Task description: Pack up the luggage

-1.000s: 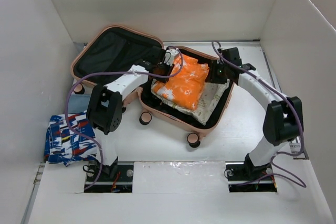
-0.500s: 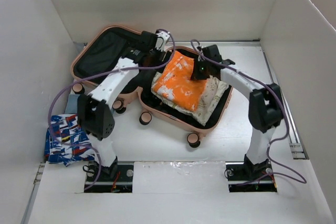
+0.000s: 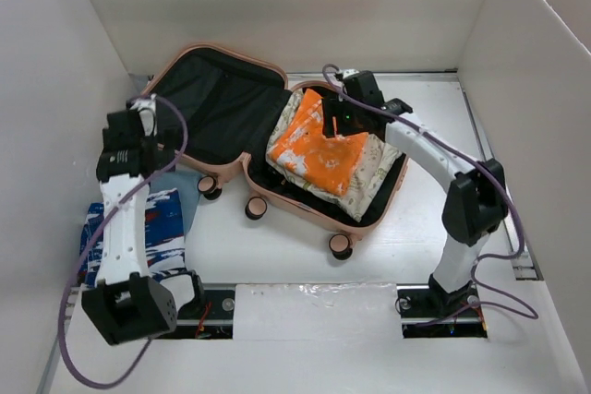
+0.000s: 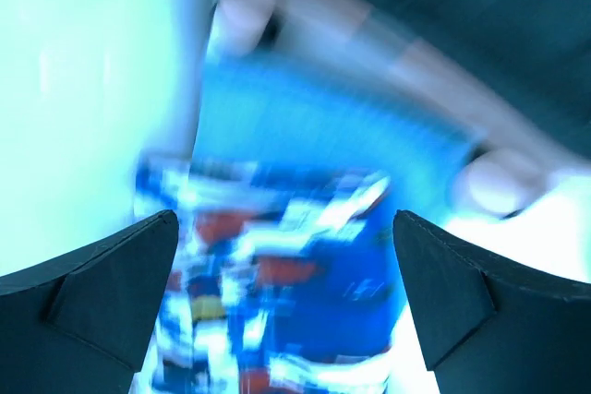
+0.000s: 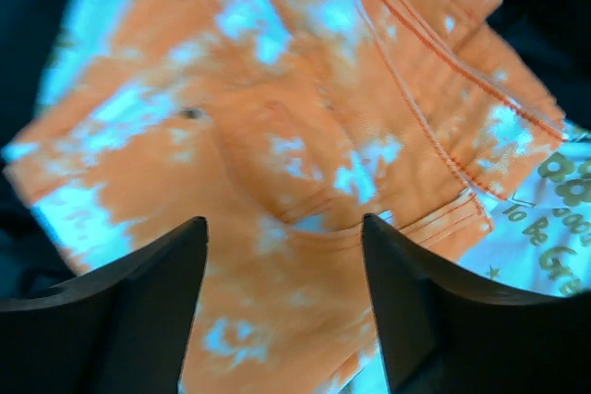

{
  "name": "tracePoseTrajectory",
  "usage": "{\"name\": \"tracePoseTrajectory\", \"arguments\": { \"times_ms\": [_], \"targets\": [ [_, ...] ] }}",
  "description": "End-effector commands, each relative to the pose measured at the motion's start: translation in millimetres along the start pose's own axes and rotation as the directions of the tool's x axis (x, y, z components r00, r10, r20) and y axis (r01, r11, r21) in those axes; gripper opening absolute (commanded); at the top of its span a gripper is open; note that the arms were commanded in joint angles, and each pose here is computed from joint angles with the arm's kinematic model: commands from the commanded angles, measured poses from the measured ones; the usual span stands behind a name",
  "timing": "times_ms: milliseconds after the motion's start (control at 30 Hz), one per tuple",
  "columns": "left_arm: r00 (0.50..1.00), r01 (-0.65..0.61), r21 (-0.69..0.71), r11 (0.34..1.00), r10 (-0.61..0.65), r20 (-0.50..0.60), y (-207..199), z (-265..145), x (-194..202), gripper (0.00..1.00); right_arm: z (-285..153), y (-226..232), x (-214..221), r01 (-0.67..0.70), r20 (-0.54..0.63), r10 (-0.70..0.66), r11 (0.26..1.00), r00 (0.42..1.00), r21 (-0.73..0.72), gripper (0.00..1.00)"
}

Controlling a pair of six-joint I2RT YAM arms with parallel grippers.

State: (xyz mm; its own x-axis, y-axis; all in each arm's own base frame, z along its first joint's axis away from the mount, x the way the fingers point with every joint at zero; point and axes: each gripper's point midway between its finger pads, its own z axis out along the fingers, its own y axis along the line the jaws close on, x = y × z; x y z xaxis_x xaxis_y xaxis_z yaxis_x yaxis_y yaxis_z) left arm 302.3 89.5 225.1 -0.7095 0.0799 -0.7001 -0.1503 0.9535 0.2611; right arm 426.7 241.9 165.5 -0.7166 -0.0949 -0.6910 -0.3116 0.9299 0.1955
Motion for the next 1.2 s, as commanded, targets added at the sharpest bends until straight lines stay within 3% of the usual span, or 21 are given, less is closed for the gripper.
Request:
{"name": "tracePoseTrajectory", "arguments": {
  "times_ms": [0,67,133,333,433,567,733,900,1000,1167],
  "targets": [
    [0.999,0.029,-0.026,0.999,-0.029,-0.021,16.1,-23.0,42.5,0.99,-60.1,55.0,-51.2,0.123,0.195,-0.121,0.992,0.973,0.003,0.76],
    [0.997,0.020,-0.067,0.998,-0.025,-0.074,16.9,-23.1,74.1,0.99,-74.4,102.9,-47.0,0.187,0.236,-0.174,0.982,0.956,-0.033,0.88],
    [0.995,-0.003,-0.123,0.992,-0.010,-0.103,24.2,-32.6,94.0,0.99,-76.8,138.1,-39.3,0.232,0.243,-0.208,0.970,0.948,-0.078,0.91],
    [0.979,-0.069,-0.177,0.982,0.032,-0.201,29.7,-40.7,137.1,0.99,-78.7,259.1,0.6,0.307,0.261,-0.210,0.852,0.942,-0.424,0.91],
    [0.985,-0.049,-0.183,0.982,0.017,-0.173,28.2,-38.2,137.0,0.99,-80.8,301.8,24.0,0.326,0.246,-0.227,0.789,0.942,-0.520,0.91],
    [0.986,-0.003,-0.181,0.983,-0.027,-0.167,24.8,-32.2,134.6,0.99,-63.4,341.3,46.9,0.265,0.174,-0.201,0.764,0.964,-0.588,0.88],
    [0.992,0.027,-0.101,0.995,-0.039,-0.123,12.0,-27.2,119.7,0.99,-46.6,367.3,69.2,0.182,0.113,-0.144,0.729,0.983,-0.660,0.83],
    [0.994,-0.018,0.095,0.995,0.028,-0.105,-14.5,-26.7,101.7,0.99,-46.5,347.2,71.2,0.137,0.110,-0.089,0.801,0.990,-0.582,0.82],
    [0.987,-0.044,0.224,0.974,0.077,-0.143,-37.5,-22.0,103.8,0.99,-52.2,316.7,73.9,0.109,0.122,-0.055,0.860,0.991,-0.498,0.82],
    [0.950,-0.083,0.193,0.978,0.136,-0.281,-42.4,3.4,127.0,0.99,-64.7,283.0,79.7,0.102,0.147,-0.043,0.899,0.988,-0.425,0.83]
  ]
}}
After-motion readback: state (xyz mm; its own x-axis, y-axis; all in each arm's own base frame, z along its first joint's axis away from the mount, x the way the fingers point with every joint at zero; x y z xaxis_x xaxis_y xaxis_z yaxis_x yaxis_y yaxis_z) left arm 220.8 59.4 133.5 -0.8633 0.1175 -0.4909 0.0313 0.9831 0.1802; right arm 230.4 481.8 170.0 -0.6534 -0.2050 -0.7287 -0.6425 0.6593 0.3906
